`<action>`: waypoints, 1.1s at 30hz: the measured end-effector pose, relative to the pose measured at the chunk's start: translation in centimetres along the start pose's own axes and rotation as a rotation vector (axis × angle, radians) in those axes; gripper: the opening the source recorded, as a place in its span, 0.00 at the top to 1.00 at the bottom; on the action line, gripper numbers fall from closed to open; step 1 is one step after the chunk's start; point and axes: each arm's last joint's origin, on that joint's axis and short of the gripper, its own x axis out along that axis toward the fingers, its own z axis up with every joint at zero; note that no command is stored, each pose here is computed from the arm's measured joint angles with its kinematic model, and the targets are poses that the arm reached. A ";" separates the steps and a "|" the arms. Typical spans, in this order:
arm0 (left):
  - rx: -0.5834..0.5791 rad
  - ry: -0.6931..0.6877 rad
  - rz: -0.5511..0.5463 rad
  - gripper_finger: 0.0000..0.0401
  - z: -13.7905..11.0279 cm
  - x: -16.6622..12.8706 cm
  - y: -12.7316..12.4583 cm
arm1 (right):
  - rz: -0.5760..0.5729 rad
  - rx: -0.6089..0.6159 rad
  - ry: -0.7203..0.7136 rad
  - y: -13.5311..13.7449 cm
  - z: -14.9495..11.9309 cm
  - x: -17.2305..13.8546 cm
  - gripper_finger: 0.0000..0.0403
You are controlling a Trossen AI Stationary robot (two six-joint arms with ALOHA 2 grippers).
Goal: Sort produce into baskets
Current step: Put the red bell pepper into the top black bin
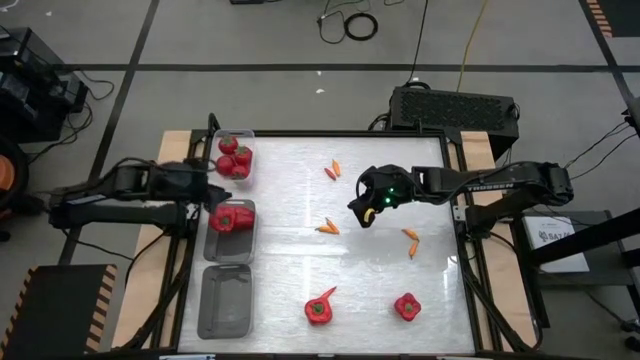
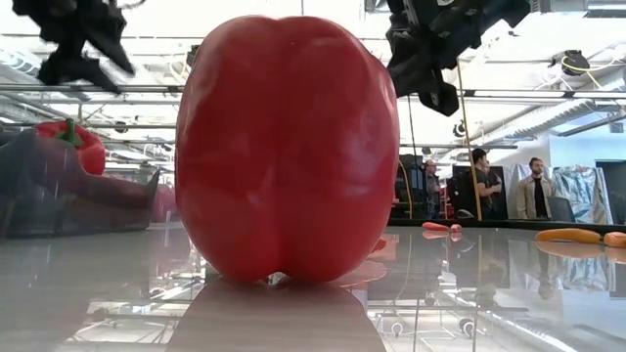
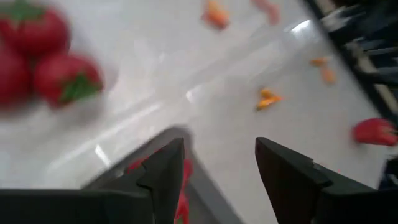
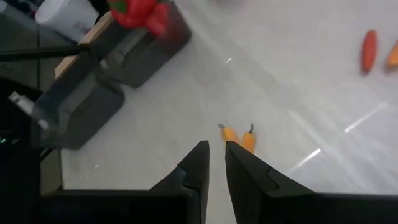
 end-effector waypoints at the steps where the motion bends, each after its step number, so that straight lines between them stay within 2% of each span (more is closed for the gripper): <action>1: 0.027 -0.023 -0.026 0.49 0.4 -0.6 -0.3 | 0.008 -0.001 0.003 0.2 0.1 -0.1 0.89; 5: 0.092 -0.077 -0.185 0.49 1.6 -1.9 -1.7 | 0.040 -0.019 0.016 1.7 0.9 -1.1 0.89; 8: 0.145 -0.028 -0.305 0.49 1.8 -1.6 -2.6 | 0.039 -0.036 0.058 3.2 1.1 -2.3 0.89; 14: 0.379 0.058 -0.365 0.49 2.3 1.1 -4.6 | -0.007 0.036 0.212 5.9 -0.1 -4.9 0.89; 24: 0.835 0.070 -0.558 0.49 1.7 7.5 -10.0 | -0.015 0.331 0.459 10.7 -6.3 -7.8 0.91; 29: 0.910 0.053 -0.630 0.49 0.8 10.1 -12.2 | -0.061 0.425 0.569 12.7 -10.3 -8.5 0.96; 33: 0.931 0.054 -0.703 0.50 -0.2 11.4 -13.7 | -0.113 0.422 0.629 13.6 -13.1 -8.3 0.96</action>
